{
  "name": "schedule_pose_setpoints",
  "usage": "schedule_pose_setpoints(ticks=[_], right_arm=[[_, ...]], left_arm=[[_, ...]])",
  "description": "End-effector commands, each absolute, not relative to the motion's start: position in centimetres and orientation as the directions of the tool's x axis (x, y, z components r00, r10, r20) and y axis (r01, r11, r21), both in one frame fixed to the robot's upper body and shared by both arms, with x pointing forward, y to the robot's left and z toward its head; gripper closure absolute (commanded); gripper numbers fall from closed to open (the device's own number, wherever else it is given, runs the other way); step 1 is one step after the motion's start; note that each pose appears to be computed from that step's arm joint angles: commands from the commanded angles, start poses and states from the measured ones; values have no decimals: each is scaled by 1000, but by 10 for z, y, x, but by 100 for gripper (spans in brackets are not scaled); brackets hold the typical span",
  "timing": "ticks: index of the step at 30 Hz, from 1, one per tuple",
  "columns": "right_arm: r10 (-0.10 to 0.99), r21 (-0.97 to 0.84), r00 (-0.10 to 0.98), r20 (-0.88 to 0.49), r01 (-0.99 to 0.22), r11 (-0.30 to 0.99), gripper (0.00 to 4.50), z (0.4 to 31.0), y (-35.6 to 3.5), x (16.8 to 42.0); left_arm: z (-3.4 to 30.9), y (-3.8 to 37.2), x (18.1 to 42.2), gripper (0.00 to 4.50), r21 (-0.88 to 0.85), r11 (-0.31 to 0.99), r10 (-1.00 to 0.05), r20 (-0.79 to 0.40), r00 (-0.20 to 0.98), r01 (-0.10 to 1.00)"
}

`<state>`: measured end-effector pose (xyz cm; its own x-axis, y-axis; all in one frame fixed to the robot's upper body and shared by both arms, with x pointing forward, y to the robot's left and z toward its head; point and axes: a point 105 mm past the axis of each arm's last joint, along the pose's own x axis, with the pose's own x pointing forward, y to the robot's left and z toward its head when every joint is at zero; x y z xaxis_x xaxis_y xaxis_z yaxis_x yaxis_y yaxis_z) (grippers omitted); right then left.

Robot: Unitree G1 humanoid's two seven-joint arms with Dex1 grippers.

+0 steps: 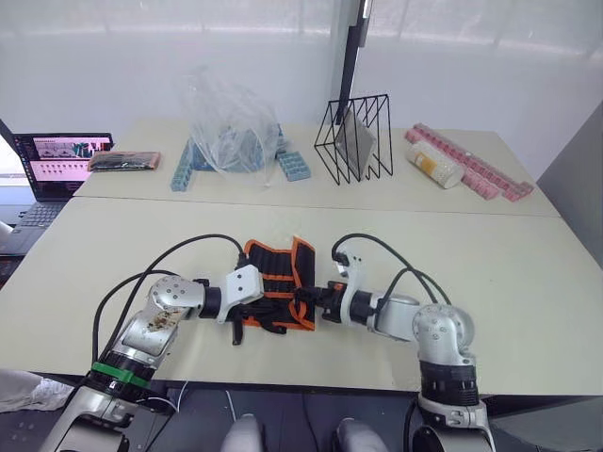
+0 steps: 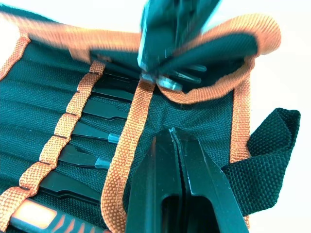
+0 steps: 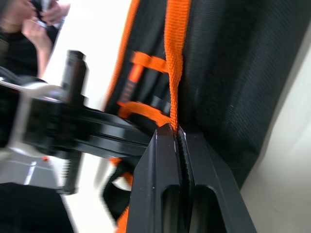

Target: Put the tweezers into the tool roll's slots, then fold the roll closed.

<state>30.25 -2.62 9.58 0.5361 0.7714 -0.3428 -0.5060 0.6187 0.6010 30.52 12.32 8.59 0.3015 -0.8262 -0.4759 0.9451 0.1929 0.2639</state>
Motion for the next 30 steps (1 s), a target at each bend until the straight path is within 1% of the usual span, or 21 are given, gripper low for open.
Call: schedule_pose_setpoints(ticks=[1,4,7,9,10,12,13,17,24,27,30], right_arm=[[732,571,561,-386,-477,668,447,83,-26,305],[737,582,561,-376,-476,659,447,81,-19,307],[774,639,525,-353,-469,610,365,80,-13,304],[783,675,526,-332,-447,587,301,80,-13,305],[786,687,528,-323,-441,578,261,81,-14,306],[801,726,529,-281,-429,537,201,86,-16,309],[808,741,529,-260,-426,518,201,89,-17,310],[804,732,534,-261,-433,525,201,86,-31,318],[834,739,507,-217,-473,480,201,89,-34,322],[846,730,491,-209,-497,468,285,89,-30,321],[852,711,481,-208,-524,469,387,88,-29,320]], left_arm=[[67,137,300,450,217,211,-778,-553,298,953],[68,140,299,450,219,220,-773,-555,307,951],[70,145,298,450,224,234,-764,-559,322,946],[72,150,296,450,229,244,-756,-564,333,942],[73,152,296,450,230,247,-753,-565,336,941],[75,157,293,450,231,256,-747,-569,344,938],[76,160,292,450,231,261,-743,-571,348,937],[80,173,283,450,225,281,-727,-585,360,933],[83,191,274,450,221,344,-694,-595,406,913],[87,197,271,450,220,392,-685,-578,443,893],[96,202,267,450,196,460,-686,-541,487,866]])
